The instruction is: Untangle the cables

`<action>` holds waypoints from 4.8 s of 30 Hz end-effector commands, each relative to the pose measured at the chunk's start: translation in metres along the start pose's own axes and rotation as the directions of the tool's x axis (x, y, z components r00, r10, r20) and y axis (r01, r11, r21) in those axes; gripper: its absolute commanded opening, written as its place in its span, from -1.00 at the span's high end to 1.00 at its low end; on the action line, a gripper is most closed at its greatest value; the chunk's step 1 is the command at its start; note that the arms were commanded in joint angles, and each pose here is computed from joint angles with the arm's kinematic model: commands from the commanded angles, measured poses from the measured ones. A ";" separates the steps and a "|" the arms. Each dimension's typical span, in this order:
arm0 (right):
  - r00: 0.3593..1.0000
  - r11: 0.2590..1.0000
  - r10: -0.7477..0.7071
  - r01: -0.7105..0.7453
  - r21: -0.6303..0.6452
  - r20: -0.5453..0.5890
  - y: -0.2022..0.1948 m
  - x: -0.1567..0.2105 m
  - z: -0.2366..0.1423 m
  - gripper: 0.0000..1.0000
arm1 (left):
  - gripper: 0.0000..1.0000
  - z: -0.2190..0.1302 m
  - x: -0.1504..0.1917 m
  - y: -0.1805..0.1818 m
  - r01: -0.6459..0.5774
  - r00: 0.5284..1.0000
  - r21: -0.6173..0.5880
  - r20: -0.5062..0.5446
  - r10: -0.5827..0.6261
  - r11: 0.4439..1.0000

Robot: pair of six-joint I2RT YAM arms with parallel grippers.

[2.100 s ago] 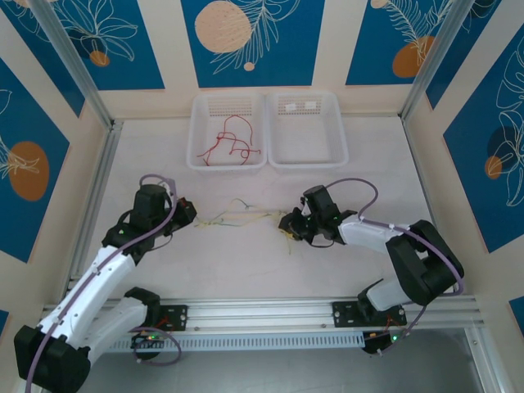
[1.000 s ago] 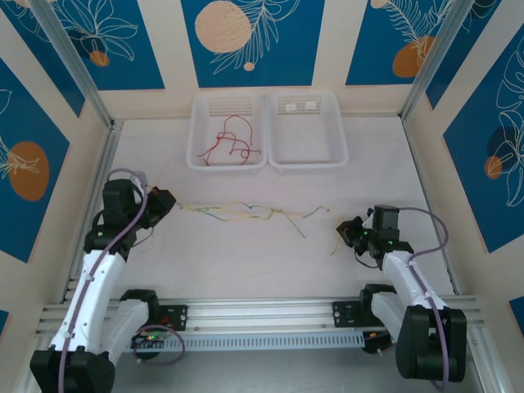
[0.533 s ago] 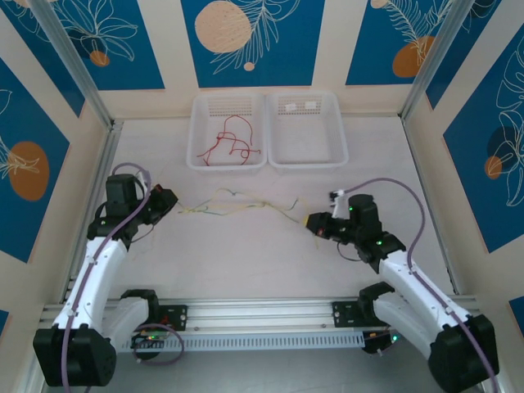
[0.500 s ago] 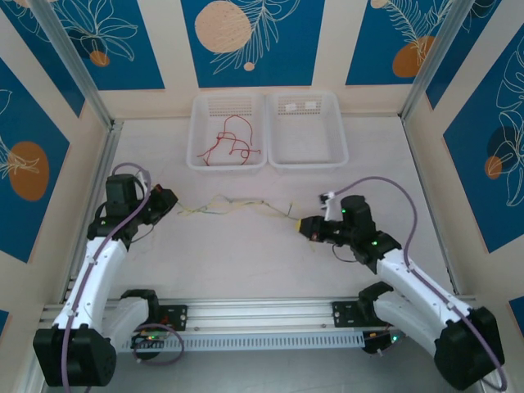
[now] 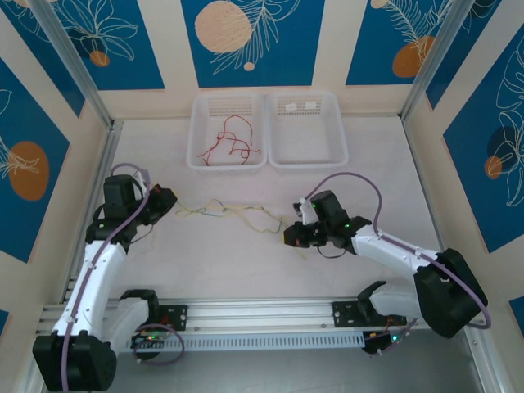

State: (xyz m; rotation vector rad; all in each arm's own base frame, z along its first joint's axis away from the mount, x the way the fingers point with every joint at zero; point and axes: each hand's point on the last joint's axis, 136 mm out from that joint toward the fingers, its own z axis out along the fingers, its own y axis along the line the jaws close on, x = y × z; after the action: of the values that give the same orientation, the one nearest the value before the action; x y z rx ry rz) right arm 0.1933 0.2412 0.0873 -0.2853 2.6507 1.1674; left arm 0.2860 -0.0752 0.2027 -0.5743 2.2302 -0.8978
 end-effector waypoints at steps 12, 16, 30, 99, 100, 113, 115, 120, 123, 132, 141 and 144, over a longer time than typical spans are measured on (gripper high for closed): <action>0.949 0.927 -0.308 0.282 -0.247 -0.073 0.075 0.006 0.045 1.00 | 1.00 0.001 0.001 -0.026 0.005 1.000 0.143 -0.027 -0.001 0.990; 0.959 0.957 -0.274 0.264 -0.121 -0.077 0.062 -0.012 0.073 1.00 | 1.00 -0.004 0.002 -0.035 -0.007 1.000 0.177 -0.019 0.011 0.984; 0.870 0.882 -0.472 0.467 0.071 0.143 0.096 -0.034 0.066 0.06 | 1.00 -0.001 0.008 -0.032 -0.042 0.998 0.158 -0.031 0.048 0.987; 0.751 0.741 -0.660 0.653 -0.159 0.006 0.190 -0.115 0.022 0.39 | 1.00 0.003 -0.005 -0.092 -0.327 0.939 0.274 -0.011 0.343 0.904; 0.749 0.737 -0.663 0.652 -0.178 -0.001 0.191 -0.113 0.025 0.39 | 1.00 0.004 -0.005 -0.092 -0.328 0.939 0.273 -0.010 0.344 0.904; 0.740 0.730 -0.667 0.630 -0.265 -0.082 0.175 -0.099 0.057 0.33 | 1.00 0.006 0.001 -0.100 -0.336 0.934 0.295 -0.018 0.357 0.895; 0.740 0.724 -0.669 0.631 -0.279 -0.064 0.178 -0.101 0.055 0.75 | 1.00 0.006 0.002 -0.099 -0.337 0.934 0.291 -0.019 0.357 0.896; 0.755 0.730 -0.654 0.618 -0.292 -0.037 0.181 -0.104 0.047 0.96 | 1.00 0.004 0.003 -0.099 -0.343 0.932 0.288 -0.019 0.363 0.894; 0.761 0.739 -0.647 0.613 -0.281 -0.042 0.181 -0.102 0.041 0.35 | 1.00 0.004 0.003 -0.098 -0.349 0.929 0.285 -0.017 0.369 0.893; 0.775 0.749 -0.632 0.604 -0.272 -0.020 0.177 -0.099 0.026 0.19 | 1.00 0.007 0.004 -0.098 -0.348 0.928 0.291 -0.025 0.371 0.891; 0.782 0.764 -0.620 0.583 -0.278 -0.061 0.169 -0.095 0.043 0.20 | 1.00 0.007 0.004 -0.100 -0.347 0.929 0.298 -0.021 0.369 0.889; 0.780 0.761 -0.622 0.583 -0.285 -0.066 0.169 -0.094 0.046 0.18 | 1.00 0.006 0.005 -0.100 -0.346 0.929 0.302 -0.024 0.370 0.888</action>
State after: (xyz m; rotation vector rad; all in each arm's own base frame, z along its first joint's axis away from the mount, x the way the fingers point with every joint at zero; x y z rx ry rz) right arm 0.2473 0.3916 0.2085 -1.2082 2.2028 1.2492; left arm 0.3032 -0.1412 0.2542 -0.0523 2.1653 -1.0292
